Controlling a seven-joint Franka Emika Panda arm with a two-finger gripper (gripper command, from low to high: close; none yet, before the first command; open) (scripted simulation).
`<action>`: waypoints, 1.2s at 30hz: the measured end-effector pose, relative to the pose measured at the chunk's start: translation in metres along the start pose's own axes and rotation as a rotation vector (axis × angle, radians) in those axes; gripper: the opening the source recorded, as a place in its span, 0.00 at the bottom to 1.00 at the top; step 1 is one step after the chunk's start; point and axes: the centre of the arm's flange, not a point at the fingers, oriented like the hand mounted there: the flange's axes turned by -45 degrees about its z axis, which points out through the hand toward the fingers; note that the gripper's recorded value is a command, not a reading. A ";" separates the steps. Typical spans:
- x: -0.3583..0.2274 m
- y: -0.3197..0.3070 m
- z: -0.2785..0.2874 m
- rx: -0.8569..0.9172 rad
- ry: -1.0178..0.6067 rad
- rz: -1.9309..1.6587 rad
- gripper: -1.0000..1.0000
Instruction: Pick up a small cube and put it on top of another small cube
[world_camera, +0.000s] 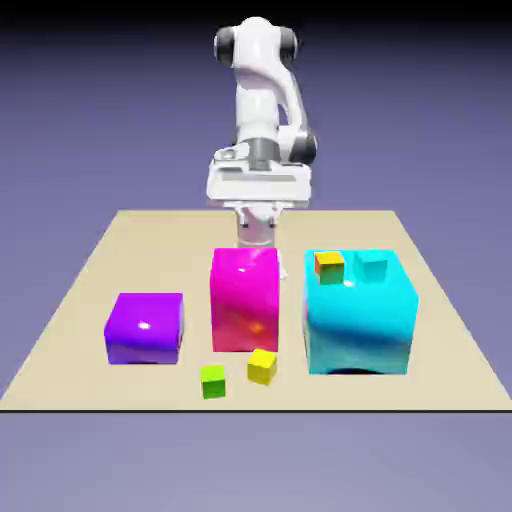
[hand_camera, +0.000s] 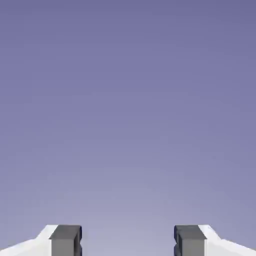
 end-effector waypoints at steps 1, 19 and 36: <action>-0.001 0.000 0.012 0.001 -0.044 0.020 0.50; -0.097 0.001 0.214 -0.082 -0.829 0.379 0.50; -0.102 -0.002 0.239 -0.114 -0.910 0.442 0.00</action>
